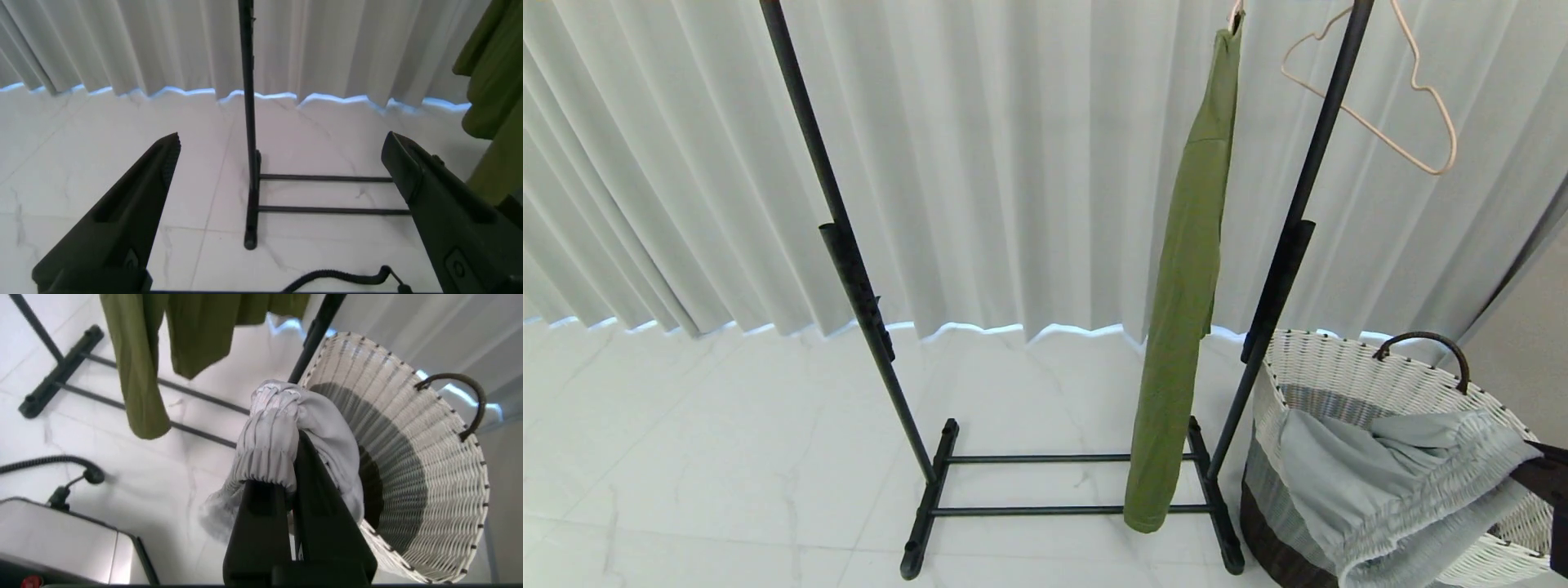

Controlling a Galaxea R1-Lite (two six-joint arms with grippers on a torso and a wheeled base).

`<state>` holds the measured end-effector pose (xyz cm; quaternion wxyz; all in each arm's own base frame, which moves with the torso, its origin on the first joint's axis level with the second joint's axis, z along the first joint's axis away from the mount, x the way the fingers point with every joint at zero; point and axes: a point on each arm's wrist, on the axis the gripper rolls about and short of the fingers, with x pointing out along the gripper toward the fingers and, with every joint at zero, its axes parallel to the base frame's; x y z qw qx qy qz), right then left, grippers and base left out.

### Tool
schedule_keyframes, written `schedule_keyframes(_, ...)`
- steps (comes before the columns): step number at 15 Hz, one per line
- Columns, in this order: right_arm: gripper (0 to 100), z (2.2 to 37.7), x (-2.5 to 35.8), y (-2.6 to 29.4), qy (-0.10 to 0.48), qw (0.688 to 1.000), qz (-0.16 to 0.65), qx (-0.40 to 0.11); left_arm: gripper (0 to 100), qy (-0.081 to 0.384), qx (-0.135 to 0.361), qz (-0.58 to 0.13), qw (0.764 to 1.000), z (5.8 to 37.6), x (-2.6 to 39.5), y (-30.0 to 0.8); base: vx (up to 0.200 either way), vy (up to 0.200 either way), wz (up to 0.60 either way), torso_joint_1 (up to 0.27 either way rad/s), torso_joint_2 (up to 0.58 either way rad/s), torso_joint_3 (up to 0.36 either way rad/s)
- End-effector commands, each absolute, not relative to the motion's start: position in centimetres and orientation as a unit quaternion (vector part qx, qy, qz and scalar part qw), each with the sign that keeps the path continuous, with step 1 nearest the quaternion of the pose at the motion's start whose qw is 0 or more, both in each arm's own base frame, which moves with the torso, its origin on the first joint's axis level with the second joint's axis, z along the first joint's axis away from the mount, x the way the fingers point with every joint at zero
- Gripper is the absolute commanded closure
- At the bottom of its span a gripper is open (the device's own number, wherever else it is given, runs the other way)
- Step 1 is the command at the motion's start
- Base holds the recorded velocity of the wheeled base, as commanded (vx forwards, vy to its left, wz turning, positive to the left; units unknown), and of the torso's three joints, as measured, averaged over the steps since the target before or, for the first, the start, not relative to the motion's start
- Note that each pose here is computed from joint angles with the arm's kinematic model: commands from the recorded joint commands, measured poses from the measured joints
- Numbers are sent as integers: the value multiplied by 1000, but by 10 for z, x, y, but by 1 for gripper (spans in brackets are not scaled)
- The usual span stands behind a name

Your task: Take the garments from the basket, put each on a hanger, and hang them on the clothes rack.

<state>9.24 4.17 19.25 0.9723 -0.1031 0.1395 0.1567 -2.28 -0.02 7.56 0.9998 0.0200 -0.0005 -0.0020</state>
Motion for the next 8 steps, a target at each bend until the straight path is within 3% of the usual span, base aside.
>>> schedule_keyframes(1, 100, 192, 92, 42, 140, 972, 157, -104, 0, -1, 21, -2, 1000, 76, -23, 0, 0, 0, 0, 0, 0, 0)
schedule_keyframes(8, 100, 189, 92, 42, 148, 969, 159, -115, 0, -2, 36, -3, 999, 76, -23, 0, 0, 0, 0, 0, 0, 0)
